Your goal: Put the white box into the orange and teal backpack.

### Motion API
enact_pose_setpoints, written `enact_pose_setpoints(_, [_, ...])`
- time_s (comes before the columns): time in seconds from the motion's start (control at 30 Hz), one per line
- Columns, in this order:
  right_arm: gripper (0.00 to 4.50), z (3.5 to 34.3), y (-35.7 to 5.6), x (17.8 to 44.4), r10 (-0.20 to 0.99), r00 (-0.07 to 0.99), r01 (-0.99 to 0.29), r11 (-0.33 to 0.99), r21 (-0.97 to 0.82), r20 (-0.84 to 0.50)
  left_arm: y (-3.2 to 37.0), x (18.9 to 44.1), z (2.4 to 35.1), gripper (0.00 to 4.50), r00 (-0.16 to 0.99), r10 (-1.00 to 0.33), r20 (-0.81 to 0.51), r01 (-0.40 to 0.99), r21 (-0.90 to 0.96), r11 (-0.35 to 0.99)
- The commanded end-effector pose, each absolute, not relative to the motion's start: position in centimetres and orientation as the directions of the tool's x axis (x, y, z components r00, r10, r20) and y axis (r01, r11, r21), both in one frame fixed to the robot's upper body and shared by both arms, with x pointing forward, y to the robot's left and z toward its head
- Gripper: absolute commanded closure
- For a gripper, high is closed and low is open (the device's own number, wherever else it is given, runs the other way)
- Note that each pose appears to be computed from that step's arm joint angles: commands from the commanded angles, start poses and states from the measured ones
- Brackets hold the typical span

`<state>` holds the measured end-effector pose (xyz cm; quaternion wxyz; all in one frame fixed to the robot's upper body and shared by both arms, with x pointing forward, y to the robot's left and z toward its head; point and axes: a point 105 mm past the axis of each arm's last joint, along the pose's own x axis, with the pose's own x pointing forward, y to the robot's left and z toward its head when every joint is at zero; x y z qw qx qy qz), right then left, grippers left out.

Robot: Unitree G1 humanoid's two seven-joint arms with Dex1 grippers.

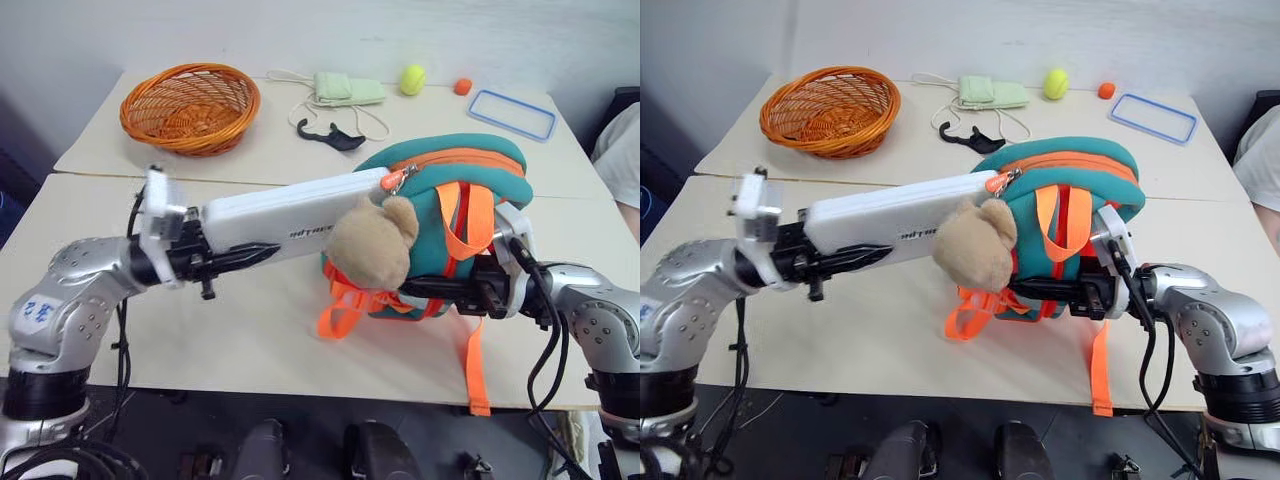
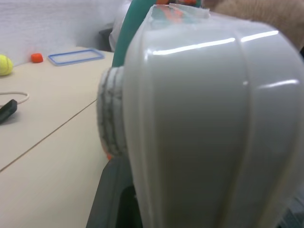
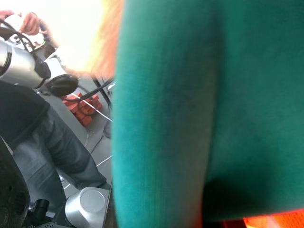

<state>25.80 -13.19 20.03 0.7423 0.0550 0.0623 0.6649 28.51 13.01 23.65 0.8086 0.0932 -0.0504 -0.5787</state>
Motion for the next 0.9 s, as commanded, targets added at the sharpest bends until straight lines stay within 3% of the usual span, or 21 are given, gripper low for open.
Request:
enact_pose_setpoints(0.03, [4.48, 20.7, -13.0, 25.2, 0.997, 0.079, -0.988, 0.080, 0.129, -0.014, 10.7, 29.7, 23.4, 3.26, 0.329, -0.936, -0.124, 0.931, 0.209, 0.300])
enact_pose_setpoints(0.2, [4.48, 20.6, -12.9, 25.1, 0.998, 0.065, -0.989, 0.068, 0.132, -0.024, 6.0, 31.6, 24.5, 3.26, 0.288, -0.942, -0.174, 0.942, 0.228, 0.246])
enact_pose_setpoints(0.43, [4.48, 20.7, -11.9, 24.5, 0.999, 0.020, -0.992, 0.023, 0.123, -0.026, -0.8, 33.5, 25.2, 3.26, 0.134, -0.976, -0.169, 0.970, 0.222, 0.094])
enact_pose_setpoints(0.6, [4.50, 20.3, -11.7, 24.4, 0.998, 0.045, -0.997, 0.047, 0.068, -0.039, -0.7, 33.7, 25.3, 1.60, 0.117, -0.991, -0.066, 0.968, 0.230, 0.099])
enact_pose_setpoints(0.77, [4.50, 20.2, -11.7, 24.6, 0.995, 0.098, -0.994, 0.098, 0.057, -0.008, 3.4, 32.8, 26.2, 0.14, 0.114, -0.993, 0.024, 0.965, 0.236, 0.117])
enact_pose_setpoints(0.9, [4.50, 19.6, -12.0, 24.6, 0.992, 0.121, -0.989, 0.123, 0.085, -0.027, 7.8, 31.2, 25.6, 0.06, 0.070, -0.997, -0.033, 0.967, 0.246, 0.060])
